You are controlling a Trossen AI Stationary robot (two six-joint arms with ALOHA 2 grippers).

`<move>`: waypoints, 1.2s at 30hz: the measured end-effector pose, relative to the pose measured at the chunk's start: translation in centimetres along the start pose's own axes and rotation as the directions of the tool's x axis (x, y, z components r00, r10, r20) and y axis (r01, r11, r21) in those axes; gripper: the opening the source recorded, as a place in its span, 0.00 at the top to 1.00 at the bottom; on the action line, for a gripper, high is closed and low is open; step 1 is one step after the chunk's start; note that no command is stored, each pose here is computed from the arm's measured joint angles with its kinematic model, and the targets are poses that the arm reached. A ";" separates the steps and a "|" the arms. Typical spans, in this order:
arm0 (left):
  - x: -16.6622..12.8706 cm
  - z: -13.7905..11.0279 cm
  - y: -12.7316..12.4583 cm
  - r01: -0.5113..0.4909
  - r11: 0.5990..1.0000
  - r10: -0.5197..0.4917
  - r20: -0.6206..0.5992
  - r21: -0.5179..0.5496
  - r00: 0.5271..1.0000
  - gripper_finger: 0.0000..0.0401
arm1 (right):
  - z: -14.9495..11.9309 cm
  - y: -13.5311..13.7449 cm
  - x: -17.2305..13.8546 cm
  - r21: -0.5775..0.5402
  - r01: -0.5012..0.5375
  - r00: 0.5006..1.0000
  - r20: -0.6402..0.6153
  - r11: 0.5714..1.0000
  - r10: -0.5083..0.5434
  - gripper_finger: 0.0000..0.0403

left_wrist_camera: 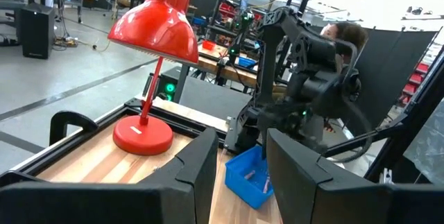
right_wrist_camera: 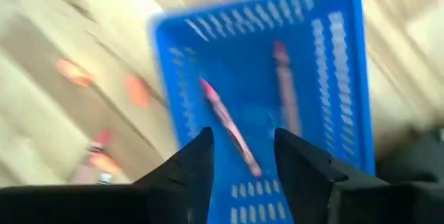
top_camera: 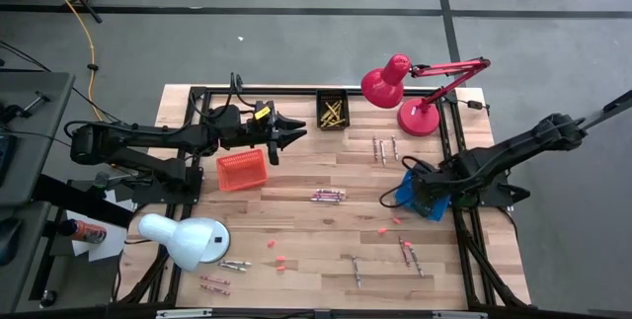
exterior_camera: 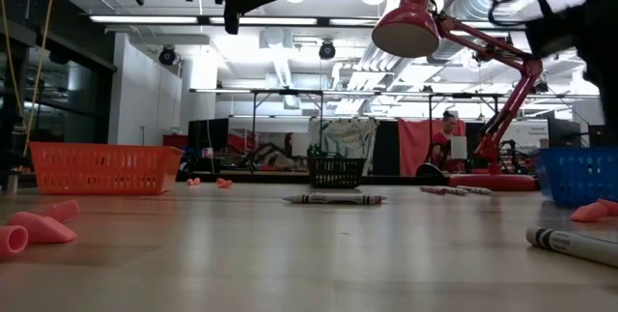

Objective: Sort crayons

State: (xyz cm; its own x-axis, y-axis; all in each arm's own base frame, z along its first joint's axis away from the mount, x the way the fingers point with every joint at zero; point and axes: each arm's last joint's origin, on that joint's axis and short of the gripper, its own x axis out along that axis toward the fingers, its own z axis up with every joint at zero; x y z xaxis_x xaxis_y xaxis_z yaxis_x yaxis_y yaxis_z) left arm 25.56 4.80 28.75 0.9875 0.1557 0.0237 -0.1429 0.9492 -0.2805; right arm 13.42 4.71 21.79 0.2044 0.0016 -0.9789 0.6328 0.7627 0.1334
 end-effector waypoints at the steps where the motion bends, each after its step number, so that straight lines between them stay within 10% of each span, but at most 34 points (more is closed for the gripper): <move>1: 0.0 0.0 0.0 0.000 1.000 0.000 0.000 0.000 1.000 0.72 | 0.3 0.3 -0.5 -0.019 -0.025 0.999 0.034 1.000 0.025 0.63; 9: 0.0 -0.2 0.1 -0.006 1.000 0.006 -0.023 -0.001 1.000 0.72 | 4.5 4.3 -3.2 -0.228 -0.326 0.813 0.428 0.917 0.396 0.63; 20: 0.0 -0.3 -0.2 0.005 1.000 -0.005 -0.026 0.006 1.000 0.72 | 11.8 5.6 -4.4 -0.460 -0.241 0.444 0.731 0.855 0.519 0.63; 28: 0.0 -0.5 -1.1 0.042 0.994 -0.038 -0.035 0.105 0.999 0.72 | 14.5 5.5 -3.9 -0.528 -0.214 0.333 0.751 0.822 0.570 0.63; 36: 0.0 -0.8 -1.3 0.049 0.989 -0.042 -0.051 0.138 0.998 0.72 | 15.3 4.8 -3.8 -0.516 -0.210 0.328 0.763 0.830 0.557 0.63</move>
State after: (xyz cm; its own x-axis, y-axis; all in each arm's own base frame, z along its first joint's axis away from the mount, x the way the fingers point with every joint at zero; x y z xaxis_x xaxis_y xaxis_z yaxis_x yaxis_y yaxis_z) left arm 25.79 3.38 28.39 0.9947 0.1017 -0.0135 -0.1025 0.9842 -0.1443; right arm 27.06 -1.52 28.49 0.9893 -0.0680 -0.1289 0.0972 0.9669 0.2360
